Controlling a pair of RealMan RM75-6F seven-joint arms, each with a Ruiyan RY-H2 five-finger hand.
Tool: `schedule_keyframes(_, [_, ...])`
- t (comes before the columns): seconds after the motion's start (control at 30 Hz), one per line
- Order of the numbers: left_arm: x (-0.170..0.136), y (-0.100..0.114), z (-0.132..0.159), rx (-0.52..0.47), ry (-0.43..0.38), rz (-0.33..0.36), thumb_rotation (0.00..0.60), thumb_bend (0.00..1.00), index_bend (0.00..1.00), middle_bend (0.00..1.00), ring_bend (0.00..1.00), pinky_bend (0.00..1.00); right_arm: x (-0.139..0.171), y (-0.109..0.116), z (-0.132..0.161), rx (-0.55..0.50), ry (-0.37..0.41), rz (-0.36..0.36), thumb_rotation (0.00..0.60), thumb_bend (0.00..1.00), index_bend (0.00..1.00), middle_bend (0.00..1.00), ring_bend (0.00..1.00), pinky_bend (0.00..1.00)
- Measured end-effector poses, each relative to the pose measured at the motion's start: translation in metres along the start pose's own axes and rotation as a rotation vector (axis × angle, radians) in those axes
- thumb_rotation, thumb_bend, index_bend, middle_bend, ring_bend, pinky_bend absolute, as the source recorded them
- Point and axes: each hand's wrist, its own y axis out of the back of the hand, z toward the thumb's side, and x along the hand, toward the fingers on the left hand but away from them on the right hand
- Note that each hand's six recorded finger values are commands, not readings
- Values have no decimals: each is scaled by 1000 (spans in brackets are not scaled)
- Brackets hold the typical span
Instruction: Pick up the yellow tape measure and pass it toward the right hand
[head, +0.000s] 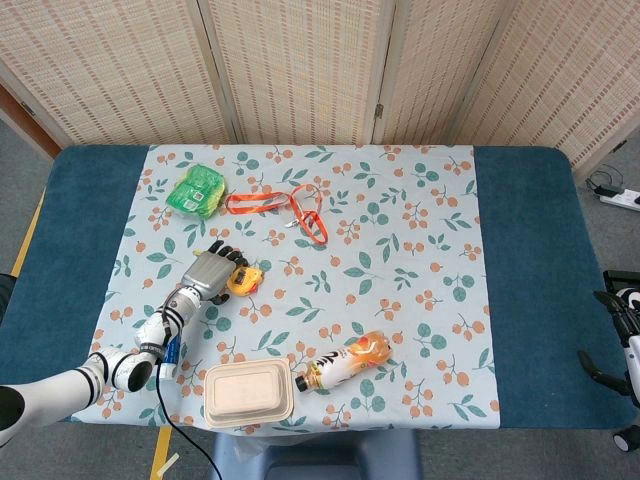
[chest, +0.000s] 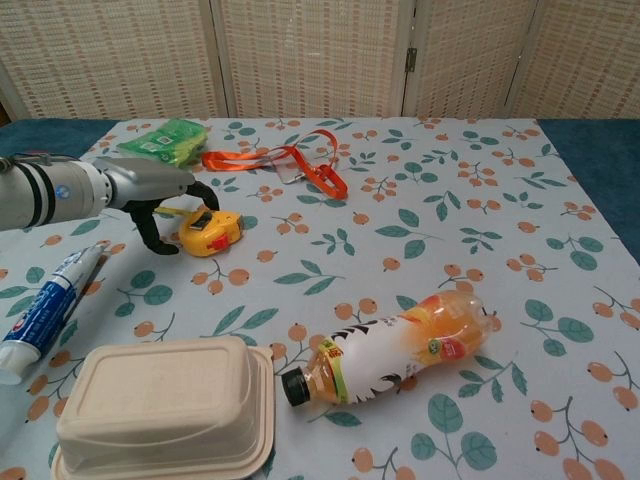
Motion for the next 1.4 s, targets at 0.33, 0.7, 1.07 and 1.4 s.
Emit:
schedule_keyframes(0.33, [1, -4, 7, -11, -10, 4, 600, 348, 287, 245, 171, 0, 0, -2, -2, -2, -2, 6, 600, 362, 138, 160, 200, 85])
schedule_keyframes(0.7, [3, 2, 10, -67, -5, 74, 600, 343, 432, 407, 299, 7, 0, 1, 0, -9, 5, -2, 600, 362, 137, 169, 204, 85])
schedule_keyframes(1.07, [-13, 30, 33, -174, -74, 172, 600, 343, 450, 438, 324, 35, -27, 1, 44, -95, 123, 10, 600, 361, 187, 133, 108, 80])
schedule_keyframes(1.4, [-37, 69, 87, -257, -170, 243, 600, 342, 451, 462, 346, 34, -77, -17, 125, -188, 274, 140, 600, 362, 350, 2, 0, 0])
